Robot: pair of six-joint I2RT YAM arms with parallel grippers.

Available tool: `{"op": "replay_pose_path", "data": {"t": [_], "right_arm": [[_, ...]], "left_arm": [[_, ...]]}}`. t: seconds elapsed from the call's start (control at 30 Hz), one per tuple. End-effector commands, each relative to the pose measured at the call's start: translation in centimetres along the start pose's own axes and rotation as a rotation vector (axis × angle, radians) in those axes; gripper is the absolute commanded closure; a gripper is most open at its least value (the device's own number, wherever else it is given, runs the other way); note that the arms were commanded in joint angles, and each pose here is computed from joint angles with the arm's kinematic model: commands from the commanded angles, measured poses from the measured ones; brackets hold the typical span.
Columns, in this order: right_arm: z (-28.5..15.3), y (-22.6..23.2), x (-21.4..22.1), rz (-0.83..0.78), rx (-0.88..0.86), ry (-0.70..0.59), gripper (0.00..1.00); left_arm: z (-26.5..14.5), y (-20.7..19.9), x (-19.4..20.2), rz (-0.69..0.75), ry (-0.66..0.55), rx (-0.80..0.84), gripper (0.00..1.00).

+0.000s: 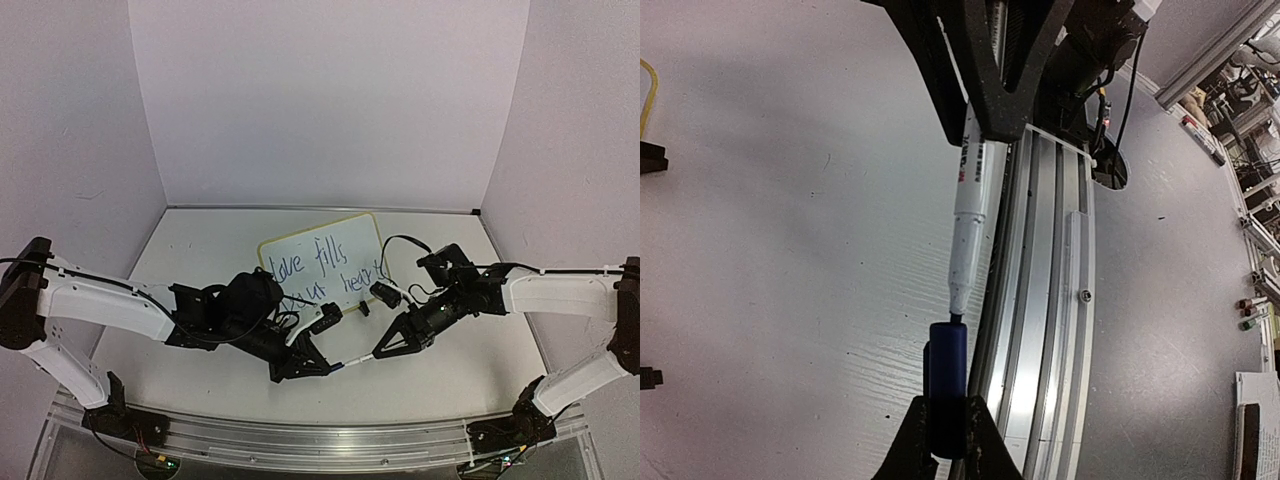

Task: Write a sentence on the whiteboard
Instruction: Insert the whiteboard marker without the cap into the pen cap.

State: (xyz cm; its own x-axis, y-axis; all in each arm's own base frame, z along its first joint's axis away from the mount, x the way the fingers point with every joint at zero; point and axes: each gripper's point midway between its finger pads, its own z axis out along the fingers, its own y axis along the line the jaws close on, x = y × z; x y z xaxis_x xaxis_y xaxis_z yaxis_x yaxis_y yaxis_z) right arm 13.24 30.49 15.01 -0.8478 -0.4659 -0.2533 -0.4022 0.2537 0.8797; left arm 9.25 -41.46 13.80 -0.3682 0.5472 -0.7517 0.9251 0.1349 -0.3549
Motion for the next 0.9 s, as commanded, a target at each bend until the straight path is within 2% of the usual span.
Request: {"op": "replay_pose_path", "data": {"t": [0.0, 0.87], "right_arm": [[-0.3, 2.0, -0.6, -0.076, -0.052, -0.003, 1.00], [0.0, 2.2, -0.4, -0.083, -0.096, 0.026, 1.00]], "left_arm": [[-0.9, -1.5, -2.6, 0.055, -0.069, 0.040, 1.00], [-2.0, -3.9, -4.7, 0.070, -0.125, 0.140, 1.00]]}}
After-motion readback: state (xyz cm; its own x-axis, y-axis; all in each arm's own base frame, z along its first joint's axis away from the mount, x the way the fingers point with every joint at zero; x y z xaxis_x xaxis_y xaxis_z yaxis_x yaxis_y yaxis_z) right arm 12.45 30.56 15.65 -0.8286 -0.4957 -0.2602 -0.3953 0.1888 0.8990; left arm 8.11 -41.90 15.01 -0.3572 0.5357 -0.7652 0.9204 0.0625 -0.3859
